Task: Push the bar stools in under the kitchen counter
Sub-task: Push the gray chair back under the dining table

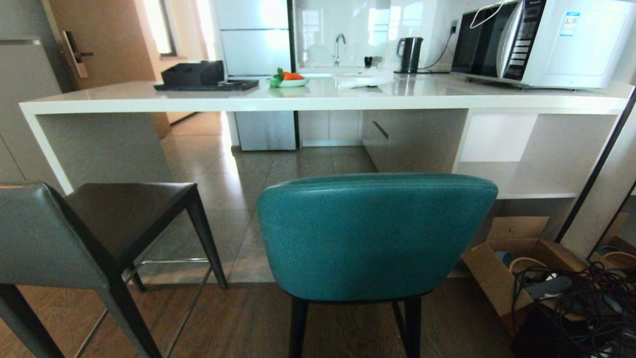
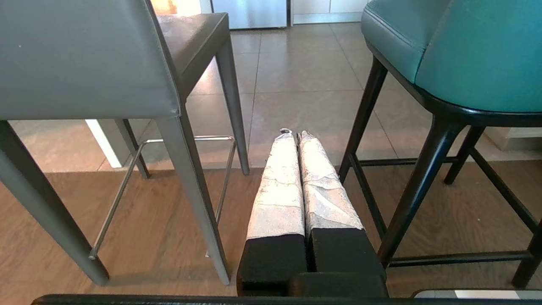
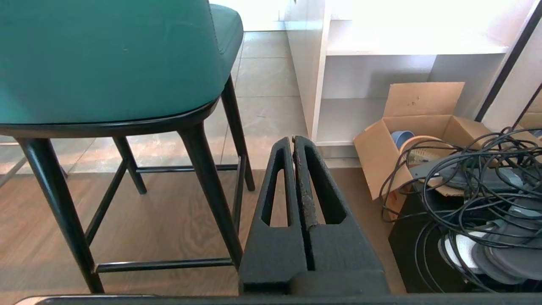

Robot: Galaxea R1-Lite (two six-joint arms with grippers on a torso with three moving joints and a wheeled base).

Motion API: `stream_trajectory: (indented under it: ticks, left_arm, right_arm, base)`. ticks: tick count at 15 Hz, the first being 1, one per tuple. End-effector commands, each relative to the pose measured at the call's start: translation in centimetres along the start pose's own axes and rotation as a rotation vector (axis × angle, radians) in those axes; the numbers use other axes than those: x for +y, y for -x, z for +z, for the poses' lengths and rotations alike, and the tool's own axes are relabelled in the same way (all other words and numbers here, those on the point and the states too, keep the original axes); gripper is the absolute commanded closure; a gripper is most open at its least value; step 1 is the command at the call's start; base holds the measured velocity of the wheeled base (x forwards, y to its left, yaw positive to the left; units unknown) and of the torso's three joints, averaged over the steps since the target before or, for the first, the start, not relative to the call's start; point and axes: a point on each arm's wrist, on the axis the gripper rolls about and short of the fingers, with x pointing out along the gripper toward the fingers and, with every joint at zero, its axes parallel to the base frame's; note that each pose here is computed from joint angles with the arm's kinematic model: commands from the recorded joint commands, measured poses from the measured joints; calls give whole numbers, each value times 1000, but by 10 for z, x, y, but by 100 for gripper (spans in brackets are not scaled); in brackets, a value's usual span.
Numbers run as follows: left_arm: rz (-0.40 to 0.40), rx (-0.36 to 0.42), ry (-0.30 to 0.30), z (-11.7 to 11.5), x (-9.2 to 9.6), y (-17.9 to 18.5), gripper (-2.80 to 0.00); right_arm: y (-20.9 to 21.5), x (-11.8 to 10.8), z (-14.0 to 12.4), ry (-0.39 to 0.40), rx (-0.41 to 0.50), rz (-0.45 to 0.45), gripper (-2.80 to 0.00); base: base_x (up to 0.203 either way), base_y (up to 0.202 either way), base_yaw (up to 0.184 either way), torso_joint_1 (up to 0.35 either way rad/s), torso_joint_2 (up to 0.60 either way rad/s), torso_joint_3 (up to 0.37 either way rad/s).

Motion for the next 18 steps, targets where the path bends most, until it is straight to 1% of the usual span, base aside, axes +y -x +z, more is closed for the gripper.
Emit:
stream_trajectory:
  ticks: [1, 8, 9, 18]
  left_arm:
    - [2, 0, 1, -1, 0, 0, 0]
    - [0, 0, 4, -1, 0, 0, 0]
    - [0, 0, 4, -1, 0, 0, 0]
    - [0, 0, 4, -1, 0, 0, 0]
  right_arm:
    - [0, 0, 0, 1, 0, 0, 0]
    - [0, 0, 0, 2, 0, 0, 0]
    - [0, 0, 0, 1, 0, 0, 0]
    - [0, 0, 0, 1, 0, 0, 0]
  base:
    - [0, 0, 0, 0, 0, 0]
    - [0, 0, 0, 0, 0, 0]
    - [1, 100, -11, 11, -1, 1]
    - [0, 195, -1, 2, 2, 4]
